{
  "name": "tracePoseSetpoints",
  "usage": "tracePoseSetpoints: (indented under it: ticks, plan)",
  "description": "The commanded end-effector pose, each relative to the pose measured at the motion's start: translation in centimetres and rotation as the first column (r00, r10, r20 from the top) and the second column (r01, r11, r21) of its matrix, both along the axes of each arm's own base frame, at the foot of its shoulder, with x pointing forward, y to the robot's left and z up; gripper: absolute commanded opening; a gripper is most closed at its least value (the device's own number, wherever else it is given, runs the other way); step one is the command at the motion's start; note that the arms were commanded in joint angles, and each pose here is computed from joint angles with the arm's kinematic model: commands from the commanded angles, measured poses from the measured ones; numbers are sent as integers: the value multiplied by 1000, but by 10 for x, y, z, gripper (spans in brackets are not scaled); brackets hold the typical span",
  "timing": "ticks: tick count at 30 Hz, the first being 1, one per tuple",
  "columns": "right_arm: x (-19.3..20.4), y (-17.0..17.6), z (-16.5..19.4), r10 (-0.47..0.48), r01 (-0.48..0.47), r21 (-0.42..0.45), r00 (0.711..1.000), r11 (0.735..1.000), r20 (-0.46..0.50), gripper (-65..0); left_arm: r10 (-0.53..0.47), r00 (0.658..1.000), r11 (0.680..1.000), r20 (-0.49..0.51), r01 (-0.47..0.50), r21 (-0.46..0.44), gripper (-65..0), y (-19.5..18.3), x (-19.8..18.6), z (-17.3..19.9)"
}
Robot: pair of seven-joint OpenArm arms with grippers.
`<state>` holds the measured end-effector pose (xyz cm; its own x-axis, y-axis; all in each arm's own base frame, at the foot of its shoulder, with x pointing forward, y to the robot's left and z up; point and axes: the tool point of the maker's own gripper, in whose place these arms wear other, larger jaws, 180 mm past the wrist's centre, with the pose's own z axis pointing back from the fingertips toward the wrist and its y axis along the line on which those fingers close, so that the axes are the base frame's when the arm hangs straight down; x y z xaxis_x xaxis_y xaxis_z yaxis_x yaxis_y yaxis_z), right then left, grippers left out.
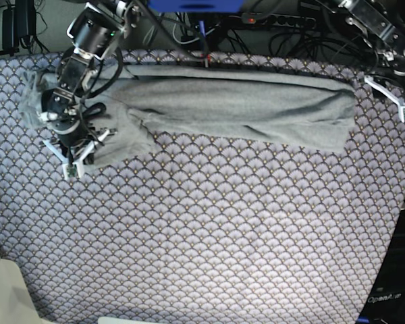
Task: Fold the T-shirt properly
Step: 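Lower the right gripper and grasp the loose sleeve flap of the strip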
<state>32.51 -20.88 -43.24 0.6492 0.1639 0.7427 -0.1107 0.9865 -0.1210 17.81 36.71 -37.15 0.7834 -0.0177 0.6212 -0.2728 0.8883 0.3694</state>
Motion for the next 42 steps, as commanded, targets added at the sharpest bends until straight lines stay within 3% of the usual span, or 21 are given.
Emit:
tracePoseSetpoints:
  ticks: [1, 9, 17, 19, 22, 28, 36, 42]
  plan:
    - [-3, -9, 4, -9, 8, -38, 1000, 999, -11, -650, -8, 999, 1000, 38, 7, 29, -313, 4, 7, 12]
    - [-4, -9, 56, 43, -25, -165, 994, 986, 103, -650, -8, 999, 1000, 51, 7, 21, -313, 3, 13, 13]
    - [-5, 9, 65, 95, -74, -167, 988, 983, 122, -650, -6, 999, 1000, 49, 5, 25, -313, 4, 12, 13]
    - [-3, 7, 67, 92, -70, -172, 988, 983, 126, -621, -5, 999, 1000, 49, 3, 31, -313, 5, 10, 15]
    - [-2, 7, 67, 90, -67, -168, 988, 983, 127, -527, -3, 999, 1000, 47, 2, 31, -313, 5, 9, 15]
    - [3, 3, 59, 60, -52, -166, 997, 985, 48, -410, -3, 999, 1000, 40, 2, 31, -313, 5, 7, 13]
    - [11, 4, 37, 35, -34, -76, 999, 997, 6, -373, -2, 999, 999, 33, 1, 32, -313, 6, 4, 12]
    - [16, -16, 26, -2, 1, -57, 1000, 998, -17, -369, -3, 999, 999, 33, 1, 35, -313, 7, 4, 13]
